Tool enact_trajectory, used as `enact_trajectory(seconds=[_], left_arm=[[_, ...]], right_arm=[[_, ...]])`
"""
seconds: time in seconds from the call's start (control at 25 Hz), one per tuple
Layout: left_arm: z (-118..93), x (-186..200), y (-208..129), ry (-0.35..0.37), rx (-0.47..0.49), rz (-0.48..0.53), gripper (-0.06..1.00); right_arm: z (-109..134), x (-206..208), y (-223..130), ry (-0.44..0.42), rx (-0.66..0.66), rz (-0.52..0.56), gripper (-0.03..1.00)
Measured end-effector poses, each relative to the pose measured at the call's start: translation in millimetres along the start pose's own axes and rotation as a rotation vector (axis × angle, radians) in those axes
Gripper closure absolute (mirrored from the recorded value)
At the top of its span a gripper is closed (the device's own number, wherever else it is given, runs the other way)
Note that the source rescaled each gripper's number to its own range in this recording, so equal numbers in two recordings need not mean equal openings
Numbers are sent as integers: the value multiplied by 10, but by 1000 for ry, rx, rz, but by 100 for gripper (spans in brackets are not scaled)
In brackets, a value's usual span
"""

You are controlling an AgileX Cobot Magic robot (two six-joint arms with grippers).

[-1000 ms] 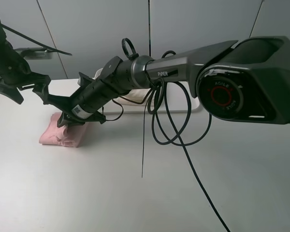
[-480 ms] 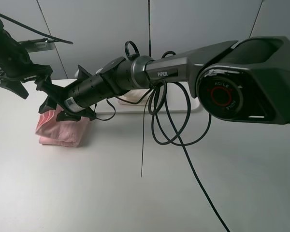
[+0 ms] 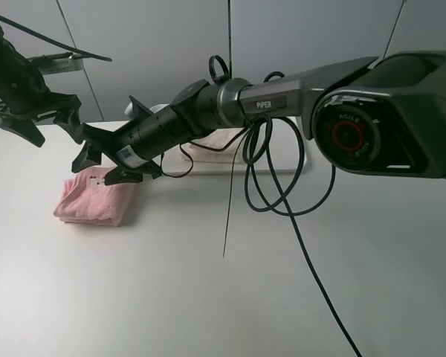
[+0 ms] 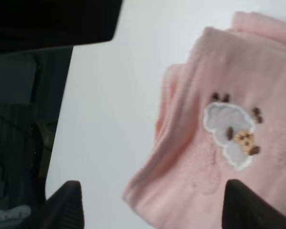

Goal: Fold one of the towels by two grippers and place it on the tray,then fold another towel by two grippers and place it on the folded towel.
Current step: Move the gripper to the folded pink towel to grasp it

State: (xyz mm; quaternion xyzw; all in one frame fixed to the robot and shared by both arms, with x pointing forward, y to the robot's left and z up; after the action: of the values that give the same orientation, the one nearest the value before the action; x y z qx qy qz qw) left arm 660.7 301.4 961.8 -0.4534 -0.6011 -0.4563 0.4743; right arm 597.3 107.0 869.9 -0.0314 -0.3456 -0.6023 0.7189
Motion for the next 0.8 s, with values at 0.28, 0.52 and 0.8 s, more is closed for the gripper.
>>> enact_trajectory(seconds=[0.28, 0.52, 0.8], left_arm=[[-19, 0, -2, -19, -4, 1, -5], [-21, 0, -2, -21, -5, 2, -5], [-21, 0, -2, -21, -5, 2, -5]], right_arm=[[-232, 90, -57, -140, 15, 99, 31], [-263, 88, -45, -179, -18, 81, 31], [-108, -96, -121, -206, 3, 46, 31]])
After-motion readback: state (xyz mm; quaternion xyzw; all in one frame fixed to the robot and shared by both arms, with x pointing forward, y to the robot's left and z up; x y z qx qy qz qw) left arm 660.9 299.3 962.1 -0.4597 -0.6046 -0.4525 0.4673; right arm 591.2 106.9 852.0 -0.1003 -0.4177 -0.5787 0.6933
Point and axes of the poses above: a point on each arm's last joint axis where the gripper is mounted, x pointing back along that axis away from the gripper, z along the wrist's bending axis when the last joint is at zero, y = z × x, the point moved 1 cm from there along -x, pointing out along that axis toward the gripper, and after that the axes turned 13 degrees about x, right-handed, at the moved point
